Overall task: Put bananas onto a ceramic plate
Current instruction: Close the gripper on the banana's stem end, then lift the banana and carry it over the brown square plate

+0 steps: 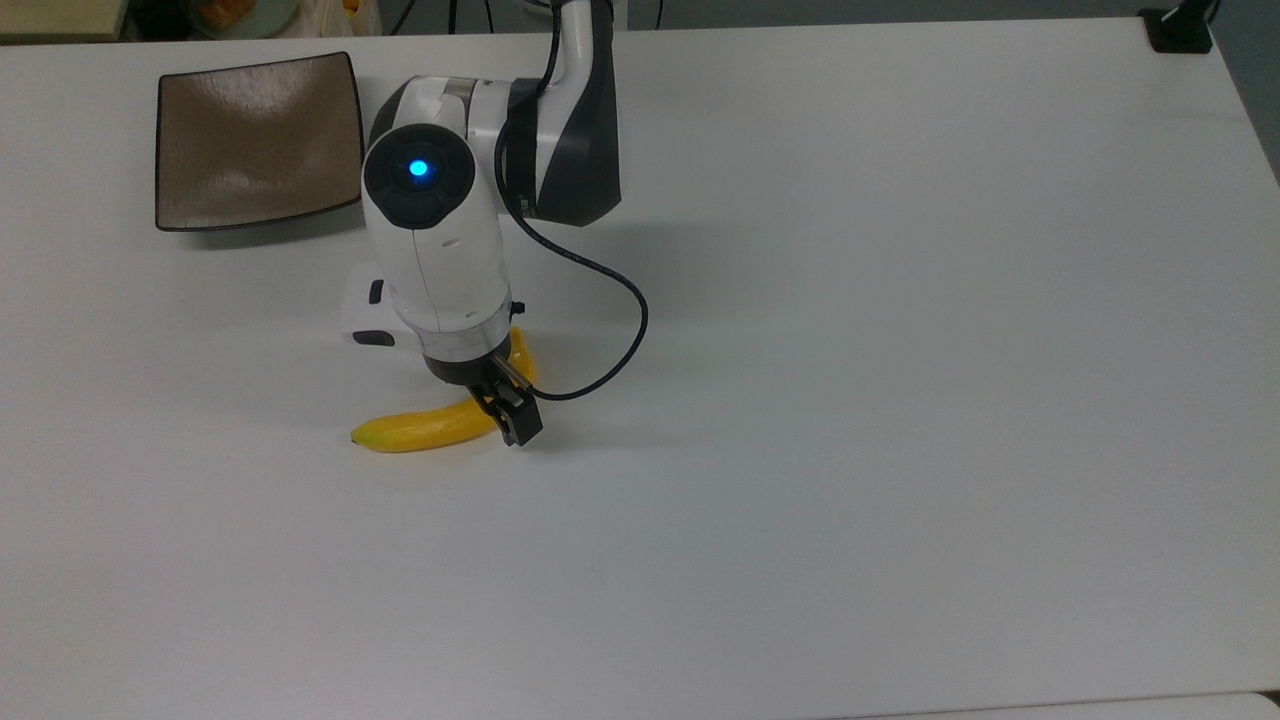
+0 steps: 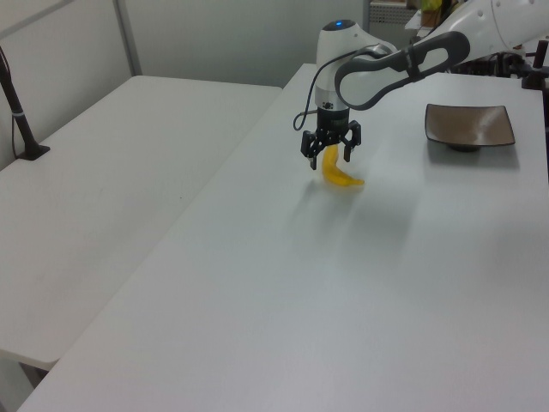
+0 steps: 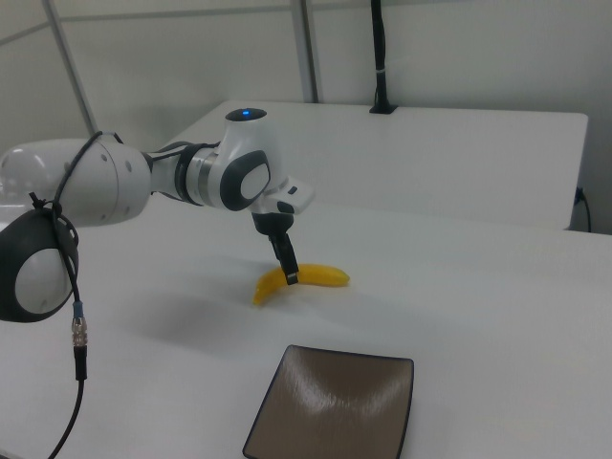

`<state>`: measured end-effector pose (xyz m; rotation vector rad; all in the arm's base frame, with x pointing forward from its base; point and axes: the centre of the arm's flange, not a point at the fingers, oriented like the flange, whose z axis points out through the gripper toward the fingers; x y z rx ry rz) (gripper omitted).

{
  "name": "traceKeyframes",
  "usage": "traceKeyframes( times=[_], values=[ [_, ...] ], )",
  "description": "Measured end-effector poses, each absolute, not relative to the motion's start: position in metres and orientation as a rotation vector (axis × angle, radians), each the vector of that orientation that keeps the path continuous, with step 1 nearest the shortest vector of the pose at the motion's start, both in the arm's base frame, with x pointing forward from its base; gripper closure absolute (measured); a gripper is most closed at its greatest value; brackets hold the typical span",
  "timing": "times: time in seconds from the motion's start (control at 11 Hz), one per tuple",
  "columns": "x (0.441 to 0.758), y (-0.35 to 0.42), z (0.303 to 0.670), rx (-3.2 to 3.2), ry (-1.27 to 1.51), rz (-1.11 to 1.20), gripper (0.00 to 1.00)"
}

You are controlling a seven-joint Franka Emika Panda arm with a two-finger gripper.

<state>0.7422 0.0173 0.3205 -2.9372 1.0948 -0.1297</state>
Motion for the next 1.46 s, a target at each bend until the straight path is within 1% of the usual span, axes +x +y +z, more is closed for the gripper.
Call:
traceKeyframes(
  times=[0.18,0.36,0.46,0.55,0.73,0.82,0.91,1.19,1.28,1.46],
  values=[
    [0.744,0.017,0.312,-2.932,1.093,-0.153,0.00],
    [0.745,0.016,0.308,-2.930,1.093,-0.161,0.02],
    [0.746,0.016,0.309,-2.929,1.093,-0.164,0.16],
    [0.746,0.016,0.309,-2.928,1.093,-0.166,0.34],
    [0.746,0.013,0.310,-2.925,1.099,-0.169,0.44],
    [0.747,0.012,0.311,-2.924,1.100,-0.174,0.61],
    [0.747,0.012,0.314,-2.921,1.099,-0.181,0.67],
    [0.748,0.012,0.332,-2.914,1.086,-0.218,0.67],
    [0.748,0.012,0.345,-2.910,1.073,-0.243,0.67],
    [0.745,0.011,0.385,-2.903,1.035,-0.298,0.67]
  ],
)
